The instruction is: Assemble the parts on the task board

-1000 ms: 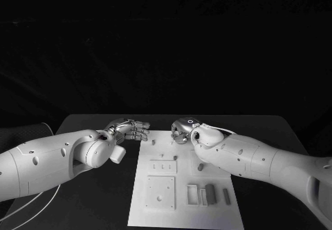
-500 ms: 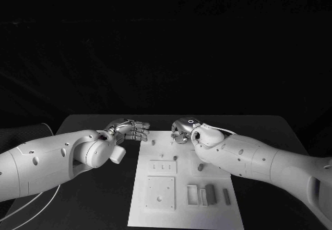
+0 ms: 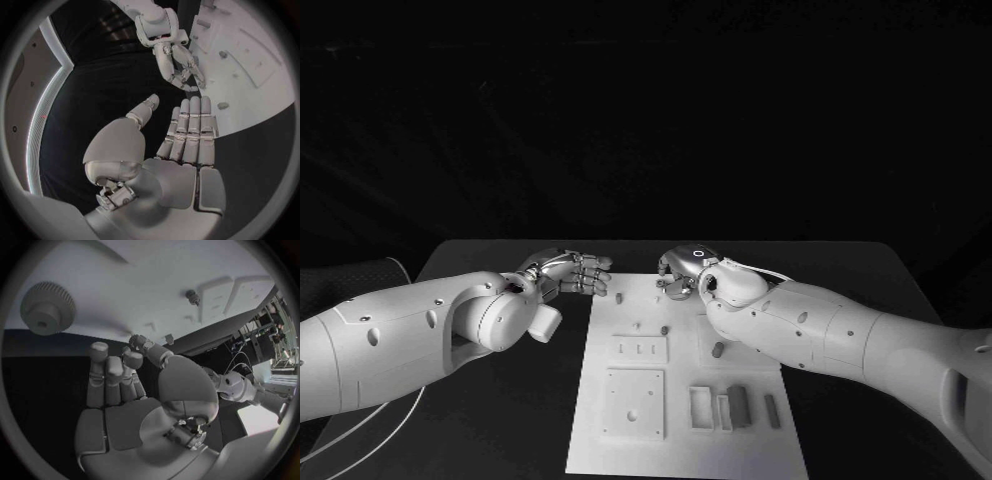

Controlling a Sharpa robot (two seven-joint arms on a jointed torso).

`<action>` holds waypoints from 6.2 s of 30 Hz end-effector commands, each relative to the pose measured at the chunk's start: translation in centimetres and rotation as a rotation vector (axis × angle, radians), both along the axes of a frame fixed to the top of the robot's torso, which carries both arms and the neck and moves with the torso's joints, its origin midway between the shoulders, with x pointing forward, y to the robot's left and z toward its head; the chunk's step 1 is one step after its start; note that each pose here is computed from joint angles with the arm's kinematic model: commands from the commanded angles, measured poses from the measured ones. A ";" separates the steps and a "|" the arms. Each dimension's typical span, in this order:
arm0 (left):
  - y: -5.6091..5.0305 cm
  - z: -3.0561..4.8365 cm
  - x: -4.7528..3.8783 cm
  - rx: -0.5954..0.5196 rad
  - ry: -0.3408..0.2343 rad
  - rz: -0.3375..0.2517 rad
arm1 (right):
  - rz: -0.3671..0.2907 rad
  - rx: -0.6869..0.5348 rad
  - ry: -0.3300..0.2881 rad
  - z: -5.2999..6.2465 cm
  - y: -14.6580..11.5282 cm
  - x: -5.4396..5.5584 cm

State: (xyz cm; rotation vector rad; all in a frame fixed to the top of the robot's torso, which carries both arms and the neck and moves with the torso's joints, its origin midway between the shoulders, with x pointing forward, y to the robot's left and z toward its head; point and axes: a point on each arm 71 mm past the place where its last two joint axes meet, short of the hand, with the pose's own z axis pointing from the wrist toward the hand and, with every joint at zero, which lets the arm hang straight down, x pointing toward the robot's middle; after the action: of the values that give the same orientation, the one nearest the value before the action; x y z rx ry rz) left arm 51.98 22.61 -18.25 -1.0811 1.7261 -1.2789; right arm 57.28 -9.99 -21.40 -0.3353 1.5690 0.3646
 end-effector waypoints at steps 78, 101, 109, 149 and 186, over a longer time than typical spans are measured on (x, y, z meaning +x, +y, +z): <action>1.6 0.09 0.88 0.018 -0.025 0.023 | -0.124 -0.003 0.264 2.5 -9.0 2.2; 1.3 0.08 0.88 0.017 -0.025 0.016 | -0.137 -0.015 0.282 1.3 -9.0 2.4; 1.2 0.08 0.89 0.016 -0.025 0.015 | -0.145 -0.022 0.295 0.9 -9.1 2.5; 1.2 0.07 0.81 0.017 -0.022 0.015 | -0.157 -0.034 0.261 0.9 -8.7 2.3; 1.4 0.12 0.63 0.016 -0.023 0.018 | -0.112 -0.002 0.131 3.2 -7.7 1.2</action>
State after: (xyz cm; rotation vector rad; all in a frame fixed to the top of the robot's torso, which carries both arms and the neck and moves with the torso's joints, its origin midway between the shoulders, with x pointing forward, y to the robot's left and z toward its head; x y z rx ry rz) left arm 52.65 24.30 -18.30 -1.0811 1.7016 -1.2408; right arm 58.49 -17.64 -18.21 -0.2193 1.7205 0.3201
